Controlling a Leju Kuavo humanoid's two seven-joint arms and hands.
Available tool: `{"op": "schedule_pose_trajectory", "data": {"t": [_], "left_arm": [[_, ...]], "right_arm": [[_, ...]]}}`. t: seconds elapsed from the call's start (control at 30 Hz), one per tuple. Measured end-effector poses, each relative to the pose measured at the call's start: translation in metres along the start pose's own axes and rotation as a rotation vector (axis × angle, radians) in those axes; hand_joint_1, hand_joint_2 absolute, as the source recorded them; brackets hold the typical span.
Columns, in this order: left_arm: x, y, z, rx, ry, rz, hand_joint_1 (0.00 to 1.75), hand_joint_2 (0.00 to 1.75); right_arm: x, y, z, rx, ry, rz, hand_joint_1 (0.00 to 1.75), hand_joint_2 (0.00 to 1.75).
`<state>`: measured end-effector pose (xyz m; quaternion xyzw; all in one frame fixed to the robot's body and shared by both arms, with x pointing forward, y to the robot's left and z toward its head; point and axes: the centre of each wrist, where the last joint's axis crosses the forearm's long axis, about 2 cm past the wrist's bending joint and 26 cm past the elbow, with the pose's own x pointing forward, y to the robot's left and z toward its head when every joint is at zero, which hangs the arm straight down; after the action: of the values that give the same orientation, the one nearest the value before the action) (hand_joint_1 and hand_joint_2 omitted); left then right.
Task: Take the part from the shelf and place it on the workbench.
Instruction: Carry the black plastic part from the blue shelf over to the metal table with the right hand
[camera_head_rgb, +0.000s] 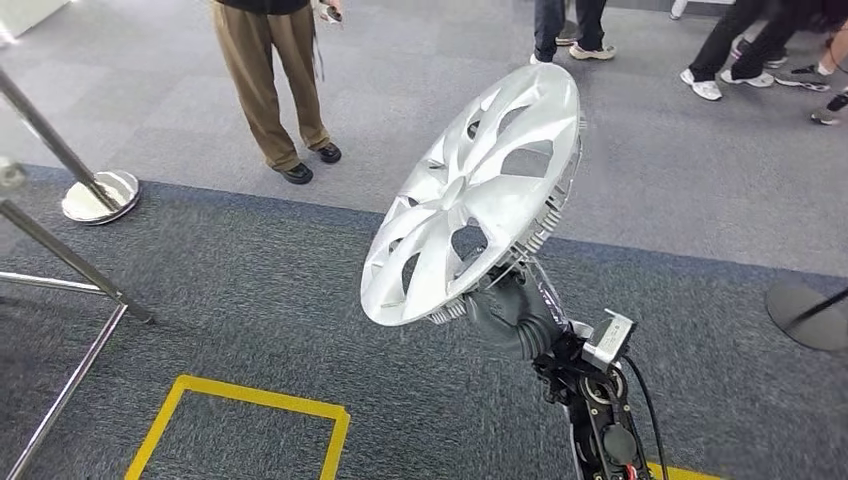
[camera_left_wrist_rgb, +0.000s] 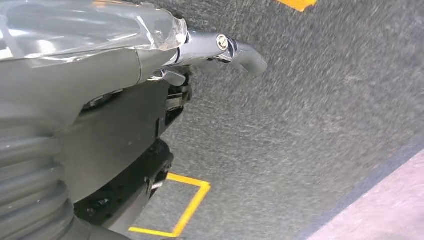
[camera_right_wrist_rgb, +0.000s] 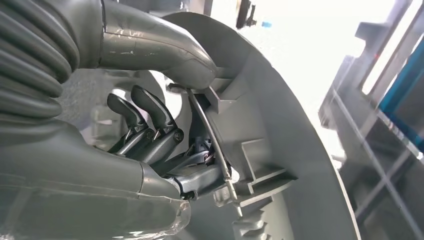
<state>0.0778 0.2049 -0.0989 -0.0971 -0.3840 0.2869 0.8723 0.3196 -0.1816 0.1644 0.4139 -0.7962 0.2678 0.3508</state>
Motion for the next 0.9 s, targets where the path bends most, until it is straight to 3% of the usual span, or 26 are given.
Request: {"op": "schedule_pose_trajectory", "data": {"t": [0.9], "left_arm": [[-0.003, -0.001, 0.002, 0.026, -0.017, 0.014, 0.00, 1.75]], "right_arm": [[0.001, -0.004, -0.017, 0.033, 0.000, 0.010, 1.75, 1.75]]}}
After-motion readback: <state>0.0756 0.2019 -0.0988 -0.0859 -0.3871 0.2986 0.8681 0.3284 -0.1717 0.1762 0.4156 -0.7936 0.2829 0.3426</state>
